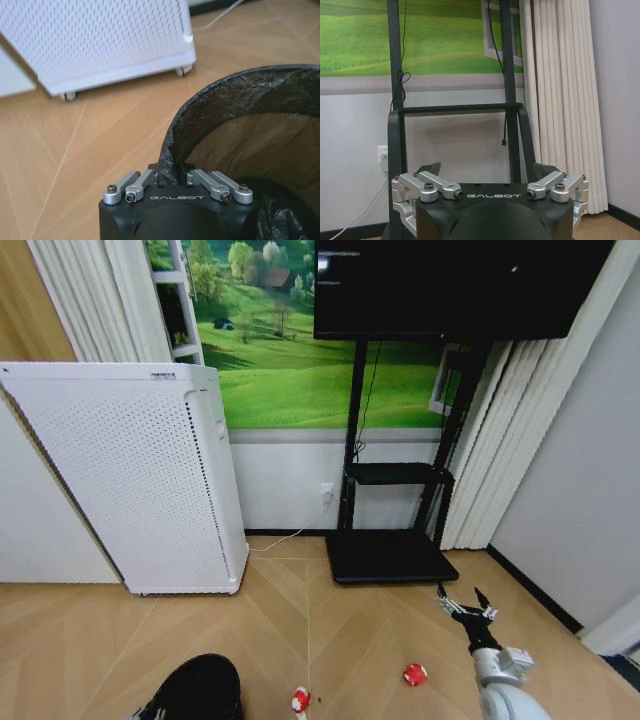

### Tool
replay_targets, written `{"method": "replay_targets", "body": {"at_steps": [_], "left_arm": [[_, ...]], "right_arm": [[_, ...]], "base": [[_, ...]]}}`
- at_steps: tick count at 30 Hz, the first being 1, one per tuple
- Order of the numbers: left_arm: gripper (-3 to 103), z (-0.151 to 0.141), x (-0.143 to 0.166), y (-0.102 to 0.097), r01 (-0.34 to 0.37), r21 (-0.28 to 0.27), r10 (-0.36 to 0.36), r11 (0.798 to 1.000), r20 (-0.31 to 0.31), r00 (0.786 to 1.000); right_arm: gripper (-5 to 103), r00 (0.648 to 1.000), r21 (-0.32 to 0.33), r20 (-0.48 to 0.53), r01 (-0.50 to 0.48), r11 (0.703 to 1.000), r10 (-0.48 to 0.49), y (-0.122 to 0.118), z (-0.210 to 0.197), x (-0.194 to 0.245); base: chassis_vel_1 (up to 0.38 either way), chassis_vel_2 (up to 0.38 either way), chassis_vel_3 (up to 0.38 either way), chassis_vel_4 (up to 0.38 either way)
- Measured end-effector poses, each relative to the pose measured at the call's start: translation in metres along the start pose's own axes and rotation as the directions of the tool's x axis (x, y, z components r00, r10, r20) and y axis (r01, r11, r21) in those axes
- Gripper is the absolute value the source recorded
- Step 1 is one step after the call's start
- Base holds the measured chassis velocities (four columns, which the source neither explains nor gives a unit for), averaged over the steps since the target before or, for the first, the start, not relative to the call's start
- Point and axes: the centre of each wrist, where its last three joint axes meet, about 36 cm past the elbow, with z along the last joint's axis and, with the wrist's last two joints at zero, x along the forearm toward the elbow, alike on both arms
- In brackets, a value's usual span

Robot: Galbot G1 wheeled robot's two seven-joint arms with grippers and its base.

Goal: Pick up the trash bin and place the garbage on the floor into it.

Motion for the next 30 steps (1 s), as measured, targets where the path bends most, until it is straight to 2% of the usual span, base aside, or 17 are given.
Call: {"method": "replay_targets", "body": {"at_steps": [1, 2, 4, 5, 6, 10, 17, 18, 19, 20, 22, 23, 26, 27, 28, 30], "left_arm": [[19, -0.005, 0.0, 0.0, 0.008, -0.015, -0.007, 1.0, 0.036, 0.999], [19, -0.005, 0.0, 0.0, 0.008, -0.015, -0.007, 1.0, 0.036, 0.999], [11, -0.02, 0.001, 0.0, 0.013, -0.015, -0.011, 1.0, 0.101, 0.995], [11, -0.02, 0.001, 0.0, 0.013, -0.015, -0.011, 1.0, 0.101, 0.995], [4, -0.026, 0.001, 0.0, 0.012, -0.013, -0.01, 1.0, 0.128, 0.992], [4, -0.042, -0.005, 0.004, 0.016, -0.025, -0.011, 1.0, 0.196, 0.981], [4, -0.057, -0.005, 0.01, 0.03, -0.028, -0.022, 0.999, 0.248, 0.968], [4, -0.065, -0.002, 0.013, 0.037, -0.035, -0.026, 0.999, 0.275, 0.961], [4, -0.082, 0.003, 0.02, 0.051, -0.046, -0.033, 0.998, 0.332, 0.943], [4, -0.082, 0.003, 0.02, 0.051, -0.046, -0.033, 0.998, 0.332, 0.943], [4, -0.097, 0.006, 0.024, 0.057, -0.056, -0.031, 0.997, 0.389, 0.921], [4, -0.097, 0.006, 0.024, 0.057, -0.056, -0.031, 0.997, 0.389, 0.921], [4, -0.114, 0.007, 0.031, 0.061, -0.117, 0.003, 0.991, 0.479, 0.878], [4, -0.114, 0.007, 0.031, 0.061, -0.117, 0.003, 0.991, 0.479, 0.878], [4, -0.119, 0.007, 0.033, 0.068, -0.14, 0.012, 0.988, 0.502, 0.865], [4, -0.121, 0.007, 0.034, 0.069, -0.146, 0.015, 0.987, 0.509, 0.861]], "right_arm": [[100, 1.0, 0.002, 0.0, 0.0, 1.0, 0.0, 0.0, 0.0, 0.0], [100, 1.0, 0.002, 0.0, 0.0, 1.0, 0.0, 0.0, 0.0, 0.0], [100, 1.0, 0.004, 0.001, 0.0, 1.0, 0.0, 0.0, 0.001, 0.0], [100, 1.0, 0.004, 0.001, 0.0, 1.0, 0.0, 0.0, 0.001, 0.0], [100, 1.0, 0.005, 0.002, 0.0, 1.0, 0.0, 0.0, 0.001, -0.001], [100, 1.0, 0.01, 0.001, 0.0, 1.0, 0.0, 0.001, 0.001, 0.0], [100, 1.0, 0.018, 0.001, -0.001, 1.0, 0.001, 0.0, 0.001, 0.003], [100, 1.0, 0.02, 0.002, -0.002, 1.0, 0.002, -0.001, 0.0, 0.003], [100, 1.0, 0.022, 0.002, -0.003, 1.0, 0.003, -0.001, 0.0, 0.004], [100, 1.0, 0.022, 0.002, -0.003, 1.0, 0.003, -0.001, 0.0, 0.004], [100, 1.0, 0.025, -0.002, -0.002, 1.0, 0.003, 0.0, 0.001, 0.006], [100, 1.0, 0.025, -0.002, -0.002, 1.0, 0.003, 0.0, 0.001, 0.006], [100, 1.0, 0.036, -0.014, 0.006, 0.999, -0.006, 0.004, 0.005, 0.009], [100, 1.0, 0.036, -0.014, 0.006, 0.999, -0.006, 0.004, 0.005, 0.009], [100, 1.0, 0.044, -0.02, 0.012, 0.999, -0.011, 0.005, 0.007, 0.011], [100, 1.0, 0.048, -0.023, 0.015, 0.999, -0.014, 0.005, 0.007, 0.012]], "base": [[0.0, 0.0, 0.0, 0.0], [0.0, 0.0, 0.0, 0.0], [0.0, 0.0, 0.0, 0.0], [0.0, 0.0, 0.0, 0.0], [0.0, 0.0, 0.0, 0.0], [0.0, 0.0, 0.0, 0.0], [0.0, 0.0, 0.0, 0.0], [0.0, 0.0, 0.0, 0.0], [0.0, 0.0, 0.0, 0.0], [0.0, 0.0, 0.0, 0.0], [0.0, 0.0, 0.0, 0.0], [0.0, 0.0, 0.0, 0.0], [0.0, 0.0, 0.0, 0.0], [0.0, 0.0, 0.0, 0.0], [0.0, 0.0, 0.0, 0.0], [0.0, 0.0, 0.0, 0.0]]}}
